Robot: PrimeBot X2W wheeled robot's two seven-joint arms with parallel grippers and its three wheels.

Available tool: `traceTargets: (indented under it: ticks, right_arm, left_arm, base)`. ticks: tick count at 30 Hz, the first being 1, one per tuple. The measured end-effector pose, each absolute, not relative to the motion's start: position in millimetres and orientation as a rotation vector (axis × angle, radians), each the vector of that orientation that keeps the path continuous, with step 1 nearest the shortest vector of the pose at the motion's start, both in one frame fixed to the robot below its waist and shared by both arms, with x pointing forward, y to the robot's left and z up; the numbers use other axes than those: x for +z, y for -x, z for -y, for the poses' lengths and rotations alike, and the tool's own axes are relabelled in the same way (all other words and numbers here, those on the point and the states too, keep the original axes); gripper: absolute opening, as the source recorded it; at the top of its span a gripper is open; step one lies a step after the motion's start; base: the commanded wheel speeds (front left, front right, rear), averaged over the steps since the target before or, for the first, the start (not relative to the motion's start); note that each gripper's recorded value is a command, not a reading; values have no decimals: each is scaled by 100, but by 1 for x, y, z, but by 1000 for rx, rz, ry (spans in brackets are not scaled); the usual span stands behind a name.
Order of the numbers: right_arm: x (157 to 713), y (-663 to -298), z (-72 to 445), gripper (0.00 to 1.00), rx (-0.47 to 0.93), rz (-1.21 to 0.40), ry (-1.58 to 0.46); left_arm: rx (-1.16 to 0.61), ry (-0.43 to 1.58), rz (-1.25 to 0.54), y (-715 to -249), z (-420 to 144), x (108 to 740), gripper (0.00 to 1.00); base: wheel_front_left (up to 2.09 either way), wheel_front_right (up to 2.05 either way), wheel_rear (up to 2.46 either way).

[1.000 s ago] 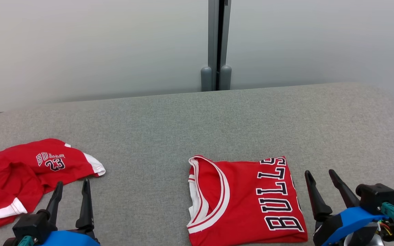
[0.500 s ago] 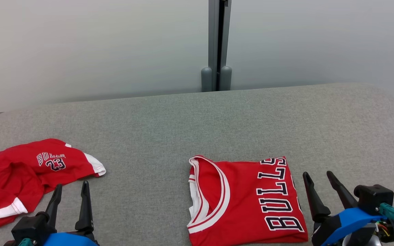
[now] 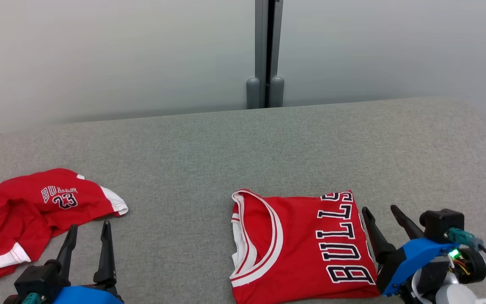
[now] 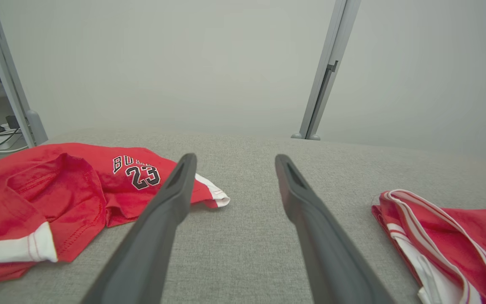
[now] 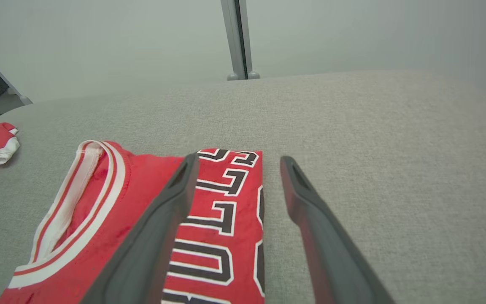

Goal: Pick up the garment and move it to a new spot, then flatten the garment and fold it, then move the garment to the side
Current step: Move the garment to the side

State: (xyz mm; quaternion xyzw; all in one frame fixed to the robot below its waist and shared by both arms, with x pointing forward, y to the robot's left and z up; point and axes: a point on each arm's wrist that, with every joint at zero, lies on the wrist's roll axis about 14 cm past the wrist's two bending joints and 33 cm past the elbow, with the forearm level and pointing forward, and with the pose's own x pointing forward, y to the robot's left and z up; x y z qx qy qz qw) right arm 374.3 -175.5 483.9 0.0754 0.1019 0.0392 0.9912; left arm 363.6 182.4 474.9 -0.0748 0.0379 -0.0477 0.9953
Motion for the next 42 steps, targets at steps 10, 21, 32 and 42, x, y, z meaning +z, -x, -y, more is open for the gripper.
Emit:
traceTargets:
  ticks: [10, 21, 32, 42]
  right_arm:
    - [415, -383, 180, 100, 55, -561, -182]
    - [366, -380, 154, 100, 125, -814, -155]
    - [371, -392, 163, 0, 227, -865, 82]
    - [456, -462, 229, 0, 179, -638, 363]
  left_arm:
    - [-79, 157, -95, -364, -186, 468, 100]
    - [-56, 163, -100, -369, -192, 465, 100]
    - [-67, 164, -104, -381, -188, 462, 100]
    - [-169, 179, -78, -415, -155, 466, 100]
  base:
    - [0, 0, 0]
    - [0, 0, 0]
    - [0, 0, 0]
    - [0, 0, 0]
